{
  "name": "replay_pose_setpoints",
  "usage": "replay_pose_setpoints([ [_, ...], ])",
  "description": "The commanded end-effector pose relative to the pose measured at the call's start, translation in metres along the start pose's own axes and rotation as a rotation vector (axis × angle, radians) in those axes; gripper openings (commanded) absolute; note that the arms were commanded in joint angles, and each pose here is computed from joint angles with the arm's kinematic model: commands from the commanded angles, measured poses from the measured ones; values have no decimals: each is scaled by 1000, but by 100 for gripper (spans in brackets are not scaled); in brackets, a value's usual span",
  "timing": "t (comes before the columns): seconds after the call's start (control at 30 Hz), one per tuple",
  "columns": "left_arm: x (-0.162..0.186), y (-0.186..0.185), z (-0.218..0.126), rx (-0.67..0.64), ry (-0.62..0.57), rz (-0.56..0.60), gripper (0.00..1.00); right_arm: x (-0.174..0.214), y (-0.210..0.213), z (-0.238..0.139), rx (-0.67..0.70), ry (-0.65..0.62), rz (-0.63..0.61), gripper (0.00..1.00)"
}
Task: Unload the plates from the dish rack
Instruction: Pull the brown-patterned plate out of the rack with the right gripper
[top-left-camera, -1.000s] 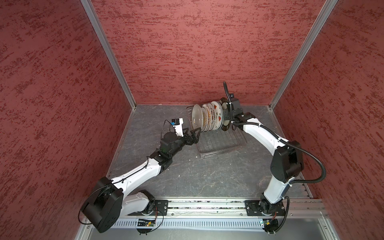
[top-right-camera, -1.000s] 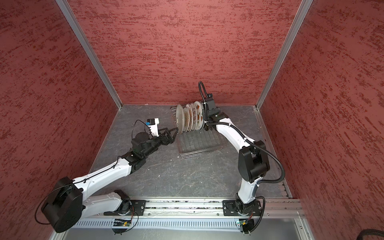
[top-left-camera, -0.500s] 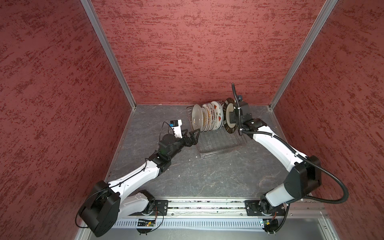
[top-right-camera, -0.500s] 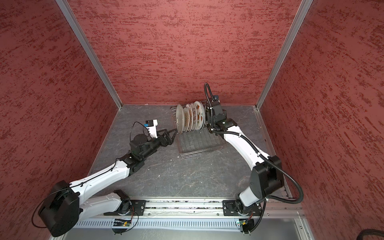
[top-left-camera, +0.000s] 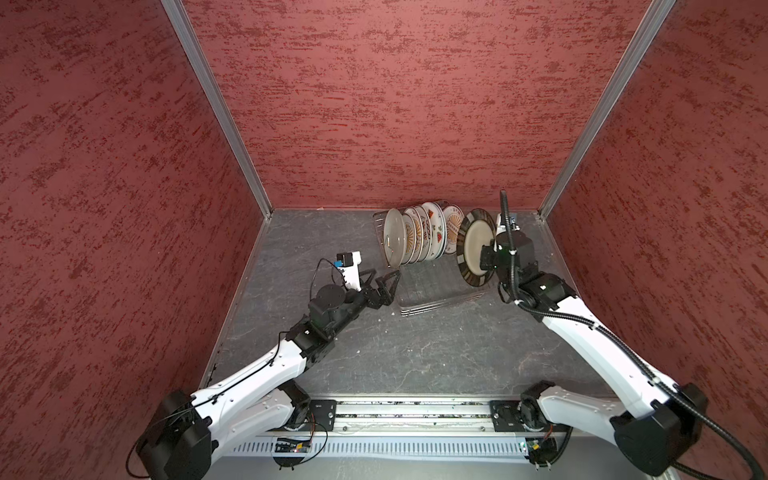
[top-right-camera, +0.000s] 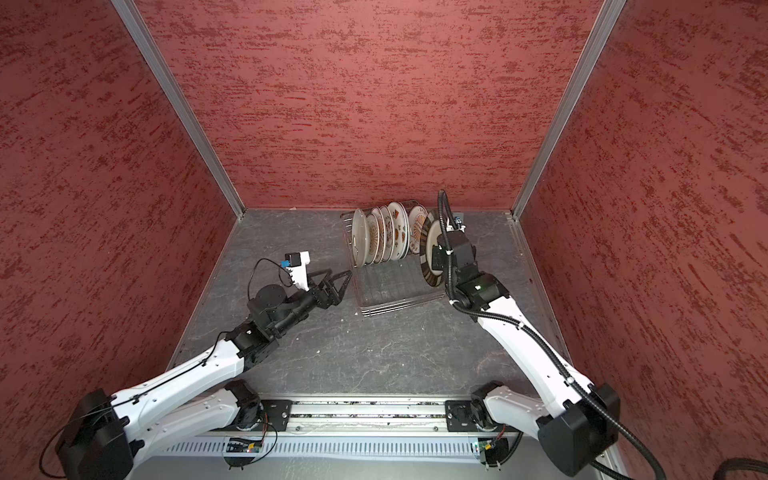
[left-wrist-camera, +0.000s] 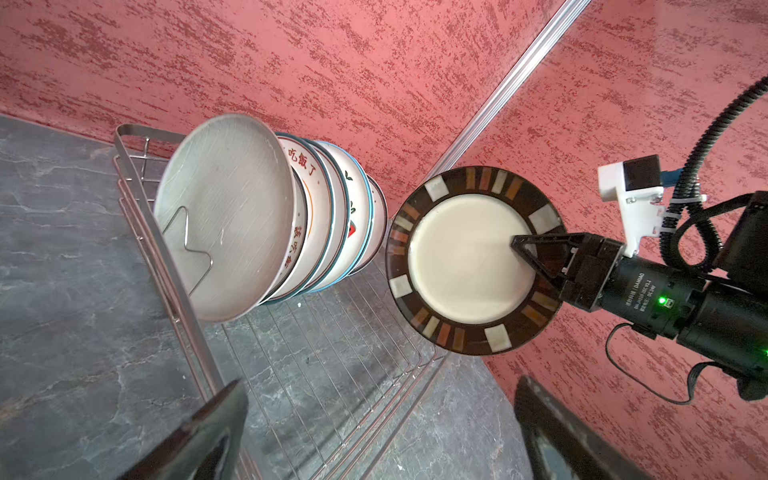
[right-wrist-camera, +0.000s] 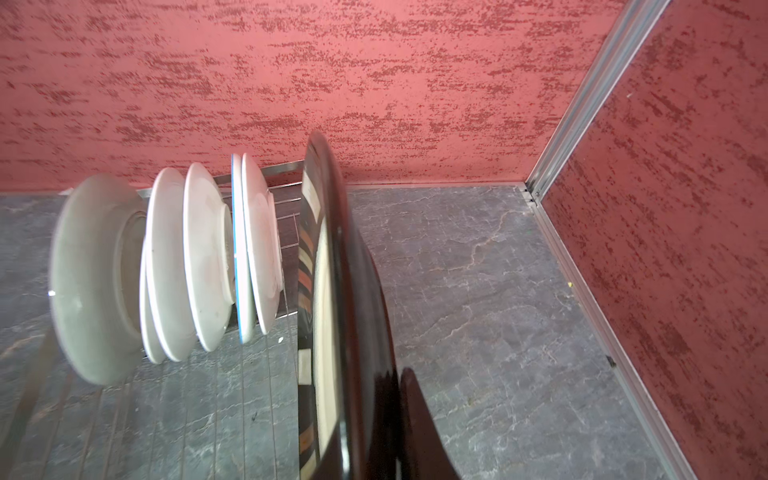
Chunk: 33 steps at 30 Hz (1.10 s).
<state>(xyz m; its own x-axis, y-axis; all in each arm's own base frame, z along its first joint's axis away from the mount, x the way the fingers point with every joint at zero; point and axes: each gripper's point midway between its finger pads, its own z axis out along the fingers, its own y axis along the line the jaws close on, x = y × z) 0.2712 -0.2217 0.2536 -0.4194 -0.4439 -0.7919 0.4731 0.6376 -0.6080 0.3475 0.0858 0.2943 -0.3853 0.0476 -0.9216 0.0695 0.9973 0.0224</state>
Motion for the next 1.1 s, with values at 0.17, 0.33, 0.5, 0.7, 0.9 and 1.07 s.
replay_pose_setpoints([
  [0.17, 15, -14, -17, 93, 66, -59, 99, -40, 5, -62, -221, -241, 216, 0],
  [0.33, 24, -35, -30, 200, 126, -73, 99, -34, 16, -85, -387, -278, 307, 0],
  [0.5, 28, -43, -42, 243, 150, -57, 99, -30, 24, -114, -552, -324, 391, 0],
  [0.7, 42, -41, -38, 253, 198, -69, 99, -17, 40, -133, -761, -346, 511, 0],
  [0.9, 50, -41, -32, 274, 203, -88, 99, 0, 67, -137, -1019, -335, 652, 0],
  [1.07, 59, -28, -21, 217, 210, -119, 99, 14, 67, -117, -1022, -265, 817, 0],
])
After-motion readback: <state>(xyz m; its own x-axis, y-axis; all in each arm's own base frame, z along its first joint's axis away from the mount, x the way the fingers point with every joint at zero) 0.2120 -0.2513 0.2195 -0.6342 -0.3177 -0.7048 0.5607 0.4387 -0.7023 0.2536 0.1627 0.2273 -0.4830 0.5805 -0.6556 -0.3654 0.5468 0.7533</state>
